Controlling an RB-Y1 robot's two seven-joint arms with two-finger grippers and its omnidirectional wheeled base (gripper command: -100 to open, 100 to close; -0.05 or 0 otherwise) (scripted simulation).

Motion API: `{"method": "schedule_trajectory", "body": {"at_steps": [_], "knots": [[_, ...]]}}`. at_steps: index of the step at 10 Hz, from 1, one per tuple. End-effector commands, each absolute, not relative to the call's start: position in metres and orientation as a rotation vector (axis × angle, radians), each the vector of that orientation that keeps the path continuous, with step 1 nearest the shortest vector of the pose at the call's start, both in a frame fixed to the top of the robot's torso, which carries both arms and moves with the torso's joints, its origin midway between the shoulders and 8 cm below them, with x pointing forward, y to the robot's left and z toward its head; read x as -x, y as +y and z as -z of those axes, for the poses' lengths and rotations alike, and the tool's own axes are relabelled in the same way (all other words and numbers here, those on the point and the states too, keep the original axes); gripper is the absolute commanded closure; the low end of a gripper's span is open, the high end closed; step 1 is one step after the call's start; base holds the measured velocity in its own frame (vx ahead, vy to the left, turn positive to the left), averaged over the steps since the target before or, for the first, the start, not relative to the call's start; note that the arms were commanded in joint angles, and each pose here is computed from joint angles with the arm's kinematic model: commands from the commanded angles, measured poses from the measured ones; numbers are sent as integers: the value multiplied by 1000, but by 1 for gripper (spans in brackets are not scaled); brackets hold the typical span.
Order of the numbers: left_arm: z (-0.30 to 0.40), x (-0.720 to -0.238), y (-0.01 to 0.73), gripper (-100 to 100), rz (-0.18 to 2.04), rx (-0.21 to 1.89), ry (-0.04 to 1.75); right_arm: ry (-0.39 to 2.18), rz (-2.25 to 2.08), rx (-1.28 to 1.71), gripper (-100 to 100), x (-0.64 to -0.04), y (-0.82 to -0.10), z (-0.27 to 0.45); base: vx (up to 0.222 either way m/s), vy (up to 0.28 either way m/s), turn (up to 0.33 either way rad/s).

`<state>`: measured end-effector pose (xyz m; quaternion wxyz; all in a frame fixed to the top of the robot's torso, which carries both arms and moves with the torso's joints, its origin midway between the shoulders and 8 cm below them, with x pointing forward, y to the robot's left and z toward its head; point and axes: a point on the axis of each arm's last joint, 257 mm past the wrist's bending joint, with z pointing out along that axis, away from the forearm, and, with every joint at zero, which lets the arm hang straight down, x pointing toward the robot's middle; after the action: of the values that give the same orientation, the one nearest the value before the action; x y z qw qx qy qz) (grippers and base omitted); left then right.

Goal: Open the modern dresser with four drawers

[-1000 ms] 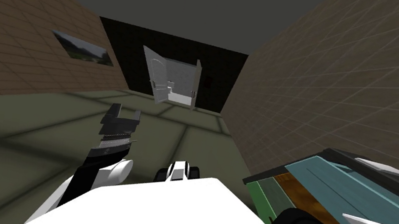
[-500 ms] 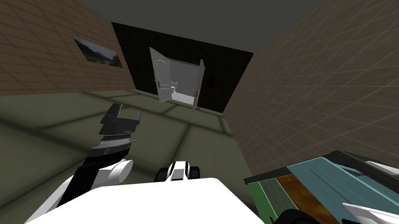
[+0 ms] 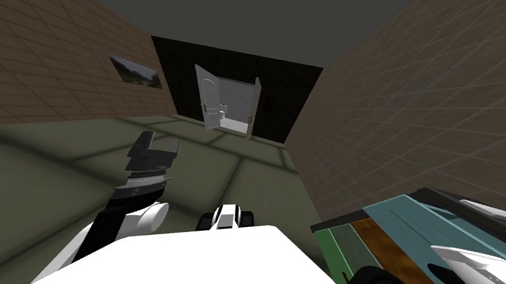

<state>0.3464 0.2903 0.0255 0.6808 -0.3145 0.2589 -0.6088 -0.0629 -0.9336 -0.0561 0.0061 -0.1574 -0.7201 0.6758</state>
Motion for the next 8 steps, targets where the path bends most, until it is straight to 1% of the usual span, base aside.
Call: {"method": "schedule_trajectory", "body": {"at_steps": [1,2,3,8], "knots": [[-26,-346,290,0,1366,706,581,-2238,-2114,510,-100,54,-935,43,-89,17,58],[-26,-346,290,0,1366,706,581,-2248,-2105,511,-100,57,-933,49,-42,4,29],[-26,-346,290,0,1366,706,581,-2253,-2101,513,0,56,-932,50,-5,-2,12],[-25,-346,290,0,1366,706,581,-2271,-2081,519,0,57,-930,57,0,0,0]]}}
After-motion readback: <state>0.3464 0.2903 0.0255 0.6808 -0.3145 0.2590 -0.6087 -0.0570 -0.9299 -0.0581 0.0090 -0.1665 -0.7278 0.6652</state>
